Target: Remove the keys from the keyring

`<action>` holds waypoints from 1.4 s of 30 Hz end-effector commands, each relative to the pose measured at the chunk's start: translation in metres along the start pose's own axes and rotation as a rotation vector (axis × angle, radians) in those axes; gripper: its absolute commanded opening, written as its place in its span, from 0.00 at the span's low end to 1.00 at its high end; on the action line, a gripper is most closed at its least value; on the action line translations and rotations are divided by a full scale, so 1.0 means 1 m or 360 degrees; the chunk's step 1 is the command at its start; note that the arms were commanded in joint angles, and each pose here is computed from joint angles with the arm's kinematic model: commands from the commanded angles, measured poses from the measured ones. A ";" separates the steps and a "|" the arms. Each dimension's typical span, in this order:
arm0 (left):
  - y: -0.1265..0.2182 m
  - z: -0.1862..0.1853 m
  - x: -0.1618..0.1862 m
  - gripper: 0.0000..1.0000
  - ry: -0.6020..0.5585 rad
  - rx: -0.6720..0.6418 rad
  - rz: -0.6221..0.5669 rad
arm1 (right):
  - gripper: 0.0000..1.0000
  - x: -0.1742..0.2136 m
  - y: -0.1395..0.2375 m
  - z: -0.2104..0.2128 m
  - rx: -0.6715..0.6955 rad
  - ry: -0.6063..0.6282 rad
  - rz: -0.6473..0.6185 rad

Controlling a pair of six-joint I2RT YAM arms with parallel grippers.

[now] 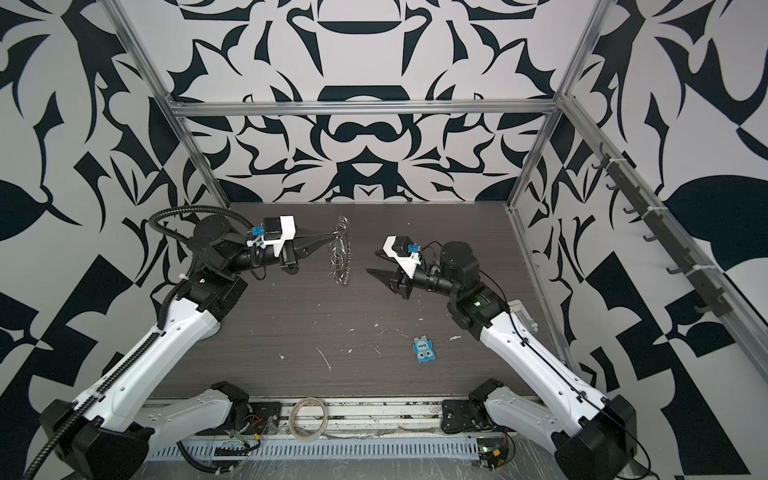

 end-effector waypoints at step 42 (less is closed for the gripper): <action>0.004 -0.011 0.009 0.00 0.0084 -0.0008 0.0043 | 0.27 -0.038 -0.056 0.020 -0.0129 0.0187 -0.0287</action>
Point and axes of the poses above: each gripper's point midway between its finger pads, its own y axis back along the fingers, its own z axis along the line the jaws close on, x = y × z, the point moved 9 cm from there along y, back along the fingers, and after that the axes turned 12 degrees about -y, right-handed, at the moved point
